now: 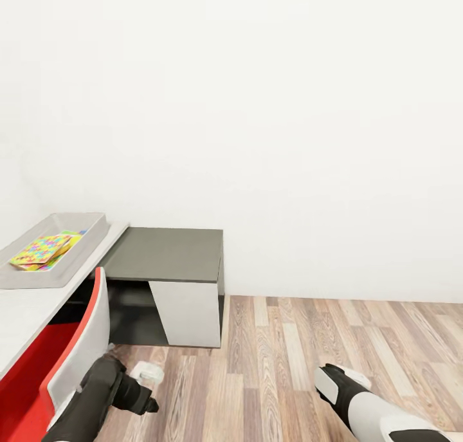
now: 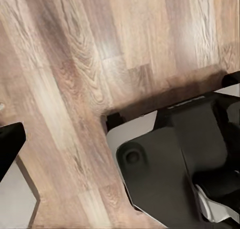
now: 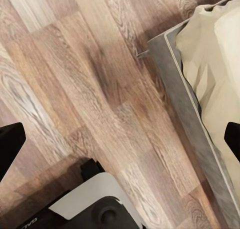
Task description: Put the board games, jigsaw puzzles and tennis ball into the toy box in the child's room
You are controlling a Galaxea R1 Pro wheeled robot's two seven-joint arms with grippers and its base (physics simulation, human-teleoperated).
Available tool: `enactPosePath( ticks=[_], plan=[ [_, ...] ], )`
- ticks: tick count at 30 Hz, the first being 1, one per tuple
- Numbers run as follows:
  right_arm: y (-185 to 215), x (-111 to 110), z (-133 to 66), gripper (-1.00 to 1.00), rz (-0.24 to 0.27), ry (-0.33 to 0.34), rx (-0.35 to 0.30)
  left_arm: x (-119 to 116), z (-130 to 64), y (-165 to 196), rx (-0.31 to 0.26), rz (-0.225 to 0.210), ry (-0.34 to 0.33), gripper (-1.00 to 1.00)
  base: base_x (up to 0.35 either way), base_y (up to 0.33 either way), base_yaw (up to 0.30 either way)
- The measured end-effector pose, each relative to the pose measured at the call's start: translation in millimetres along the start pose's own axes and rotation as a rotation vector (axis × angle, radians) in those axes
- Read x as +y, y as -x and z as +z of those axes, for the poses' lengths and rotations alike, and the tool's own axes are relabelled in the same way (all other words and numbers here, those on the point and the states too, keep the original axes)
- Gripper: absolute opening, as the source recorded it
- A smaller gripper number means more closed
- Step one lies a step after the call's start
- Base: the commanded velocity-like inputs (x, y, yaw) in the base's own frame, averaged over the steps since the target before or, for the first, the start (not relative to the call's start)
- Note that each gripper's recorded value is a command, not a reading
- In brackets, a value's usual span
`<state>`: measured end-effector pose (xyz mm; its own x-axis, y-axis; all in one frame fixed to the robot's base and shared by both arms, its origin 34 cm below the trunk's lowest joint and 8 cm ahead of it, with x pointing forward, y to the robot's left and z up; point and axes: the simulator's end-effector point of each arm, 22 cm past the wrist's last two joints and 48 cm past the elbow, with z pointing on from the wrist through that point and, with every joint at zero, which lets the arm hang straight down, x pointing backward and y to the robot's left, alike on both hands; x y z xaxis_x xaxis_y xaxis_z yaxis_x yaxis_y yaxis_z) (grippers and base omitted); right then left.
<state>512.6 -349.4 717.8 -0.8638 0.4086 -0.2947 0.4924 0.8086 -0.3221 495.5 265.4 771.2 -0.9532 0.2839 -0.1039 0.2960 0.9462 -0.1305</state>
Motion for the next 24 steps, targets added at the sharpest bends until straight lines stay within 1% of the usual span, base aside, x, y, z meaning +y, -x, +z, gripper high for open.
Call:
enactPosePath(
  ticks=[1, 2, 3, 5, 6, 7, 8, 9, 10, 11, 12, 13, 14, 15, 18, 20, 22, 24],
  plan=[
    [-0.7, 1.1, -0.3, 1.00, -0.001, 0.001, 0.000, 6.6, 10.6, -8.0, 0.003, -0.011, 0.028, 1.00, 0.000, 0.000, 0.000],
    [-0.9, 1.5, -0.5, 1.00, -0.001, 0.002, 0.000, 9.6, 16.3, -12.2, 0.002, -0.019, 0.042, 1.00, 0.000, 0.000, 0.000],
    [-1.4, 2.4, -0.8, 1.00, -0.002, 0.003, 0.000, 16.4, 26.2, -18.8, -0.004, -0.032, 0.076, 1.00, 0.000, 0.000, 0.000],
    [-3.2, 6.6, -2.3, 1.00, -0.004, 0.009, 0.002, 33.5, 44.1, -30.1, -0.039, -0.060, 0.156, 1.00, 0.000, 0.000, 0.000],
    [-3.8, 8.0, -2.8, 1.00, -0.005, 0.011, 0.002, 37.7, 48.4, -33.0, -0.051, -0.071, 0.176, 1.00, 0.000, 0.000, 0.000],
    [-5.6, 11.5, -4.1, 1.00, -0.007, 0.016, 0.004, 44.6, 56.6, -39.1, -0.076, -0.098, 0.210, 1.00, 0.000, 0.000, 0.000],
    [-6.9, 14.4, -5.2, 1.00, -0.009, 0.020, 0.005, 46.7, 61.2, -43.1, -0.089, -0.117, 0.224, 1.00, 0.000, 0.000, 0.000],
    [-10.2, 22.3, -8.4, 1.00, -0.016, 0.030, 0.006, 49.8, 70.0, -52.1, -0.109, -0.154, 0.248, 1.00, 0.000, 0.000, 0.000],
    [-11.9, 26.8, -10.3, 1.00, -0.023, 0.035, 0.005, 50.1, 74.7, -57.5, -0.117, -0.173, 0.258, 1.00, 0.000, 0.000, 0.000],
    [-14.9, 35.2, -14.0, 1.00, -0.038, 0.045, 0.002, 49.3, 83.1, -67.1, -0.130, -0.202, 0.278, 1.00, 0.000, 0.000, 0.000],
    [-18.2, 42.9, -17.5, 1.00, -0.059, 0.052, -0.004, 48.3, 89.8, -75.5, -0.143, -0.221, 0.300, 1.00, 0.000, 0.000, 0.000],
    [-22.9, 48.9, -20.1, 1.00, -0.085, 0.055, -0.009, 48.1, 94.2, -81.4, -0.158, -0.232, 0.324, 1.00, 0.000, 0.000, 0.000],
    [-25.9, 51.3, -21.1, 1.00, -0.100, 0.056, -0.012, 48.4, 95.5, -83.3, -0.167, -0.235, 0.336, 1.00, 0.000, 0.000, 0.000],
    [-33.7, 55.2, -22.3, 1.00, -0.123, 0.058, -0.012, 50.3, 96.5, -85.4, -0.184, -0.241, 0.362, 1.00, 0.000, 0.000, 0.000],
    [-68.5, 60.7, -21.9, 1.00, -0.176, 0.060, 0.013, 61.6, 92.8, -87.2, -0.223, -0.255, 0.441, 1.00, 0.000, 0.000, 0.000],
    [-84.9, 56.3, -18.2, 1.00, -0.185, 0.054, 0.022, 63.8, 92.0, -88.7, -0.227, -0.257, 0.460, 1.00, 0.000, 0.000, 0.000],
    [-93.1, 52.2, -14.7, 1.00, -0.174, 0.049, 0.006, 61.5, 94.0, -93.0, -0.221, -0.256, 0.462, 1.00, 0.000, 0.000, 0.000],
    [-100.6, 48.7, -11.3, 1.00, -0.141, 0.046, -0.024, 49.2, 102.4, -108.3, -0.188, -0.250, 0.443, 1.00, 0.000, 0.000, 0.000]
  ],
)
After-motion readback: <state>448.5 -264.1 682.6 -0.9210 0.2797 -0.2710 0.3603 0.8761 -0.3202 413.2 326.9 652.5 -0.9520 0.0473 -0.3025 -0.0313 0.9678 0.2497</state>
